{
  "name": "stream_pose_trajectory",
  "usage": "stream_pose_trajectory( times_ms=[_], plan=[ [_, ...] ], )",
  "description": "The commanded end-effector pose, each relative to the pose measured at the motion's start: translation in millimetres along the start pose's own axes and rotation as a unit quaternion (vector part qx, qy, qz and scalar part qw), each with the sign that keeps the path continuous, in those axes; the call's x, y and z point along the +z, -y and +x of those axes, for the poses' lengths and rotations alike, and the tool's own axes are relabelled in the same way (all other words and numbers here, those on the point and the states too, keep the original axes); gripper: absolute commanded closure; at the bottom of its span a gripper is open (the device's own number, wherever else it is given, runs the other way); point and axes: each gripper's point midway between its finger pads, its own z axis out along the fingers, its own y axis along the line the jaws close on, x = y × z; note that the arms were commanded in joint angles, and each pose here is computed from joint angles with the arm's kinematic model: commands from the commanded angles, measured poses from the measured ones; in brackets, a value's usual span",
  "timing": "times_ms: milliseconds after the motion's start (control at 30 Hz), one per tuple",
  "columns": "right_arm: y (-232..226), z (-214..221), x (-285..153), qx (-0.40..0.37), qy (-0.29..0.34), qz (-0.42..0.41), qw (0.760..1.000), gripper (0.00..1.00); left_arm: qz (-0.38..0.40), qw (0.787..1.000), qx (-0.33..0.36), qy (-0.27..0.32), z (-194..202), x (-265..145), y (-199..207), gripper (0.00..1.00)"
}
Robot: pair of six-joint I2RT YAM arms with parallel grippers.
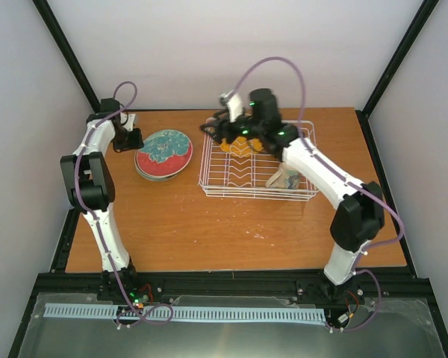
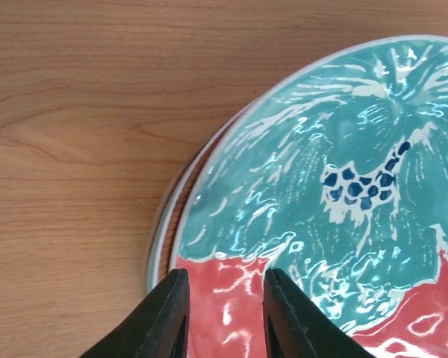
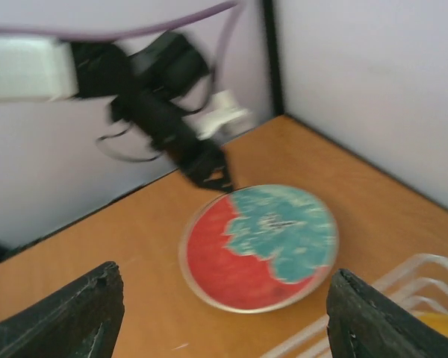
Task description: Load the mixed dishes into the dish rack
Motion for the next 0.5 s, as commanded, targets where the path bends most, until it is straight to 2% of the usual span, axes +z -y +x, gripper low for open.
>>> stream_pose_trajectory(
  times_ms=[0,167,300,467],
  plan=[
    [-69,38,35,-0.037,-0.093,-0.051,0.994,0.27,-0.002,1.000,0.012,0.010,-7,-11,12,0.72],
    [-124,63,69,-0.035,-0.141,-0.098,0.984,0.28,0.006,1.000,0.020,0.003,7,-5,22,0.74],
    [-149,95,94,-0.029,-0.197,-0.093,0.975,0.30,-0.015,1.000,0.019,0.000,12,-7,15,0.74],
    [-129,145,124,0.001,-0.265,-0.043,0.963,0.30,-0.021,0.999,0.018,0.017,5,-20,16,0.74]
  ],
)
